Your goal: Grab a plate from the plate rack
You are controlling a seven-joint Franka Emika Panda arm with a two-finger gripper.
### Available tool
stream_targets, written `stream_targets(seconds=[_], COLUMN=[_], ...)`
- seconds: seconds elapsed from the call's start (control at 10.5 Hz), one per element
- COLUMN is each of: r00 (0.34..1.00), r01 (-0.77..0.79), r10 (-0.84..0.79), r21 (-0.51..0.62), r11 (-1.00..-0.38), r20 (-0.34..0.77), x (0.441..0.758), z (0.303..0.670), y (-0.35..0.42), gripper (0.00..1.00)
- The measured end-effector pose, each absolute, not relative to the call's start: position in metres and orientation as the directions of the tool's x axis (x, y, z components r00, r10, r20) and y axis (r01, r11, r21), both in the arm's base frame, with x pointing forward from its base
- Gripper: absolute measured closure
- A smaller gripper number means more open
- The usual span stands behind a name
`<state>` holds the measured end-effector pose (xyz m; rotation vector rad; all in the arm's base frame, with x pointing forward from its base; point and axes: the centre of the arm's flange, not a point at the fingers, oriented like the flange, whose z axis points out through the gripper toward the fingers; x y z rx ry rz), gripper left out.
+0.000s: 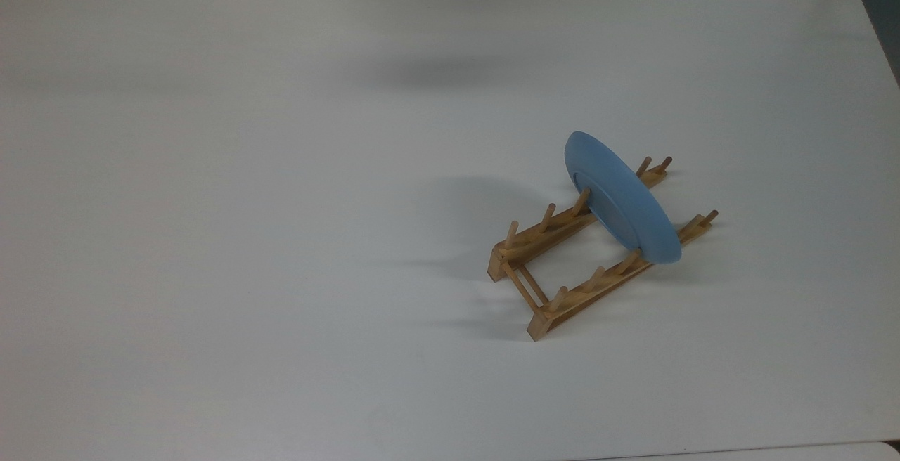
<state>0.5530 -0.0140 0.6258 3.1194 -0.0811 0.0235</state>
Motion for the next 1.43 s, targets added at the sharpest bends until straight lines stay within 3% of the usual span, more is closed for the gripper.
stream_targets(seconds=[1.43], r00=[1.0], r01=[-0.03], r10=[-0.03], r21=[0.023], r11=[-0.999], r20=[0.009], x=[0.554], z=[0.623], y=[-0.002], gripper=[0.0])
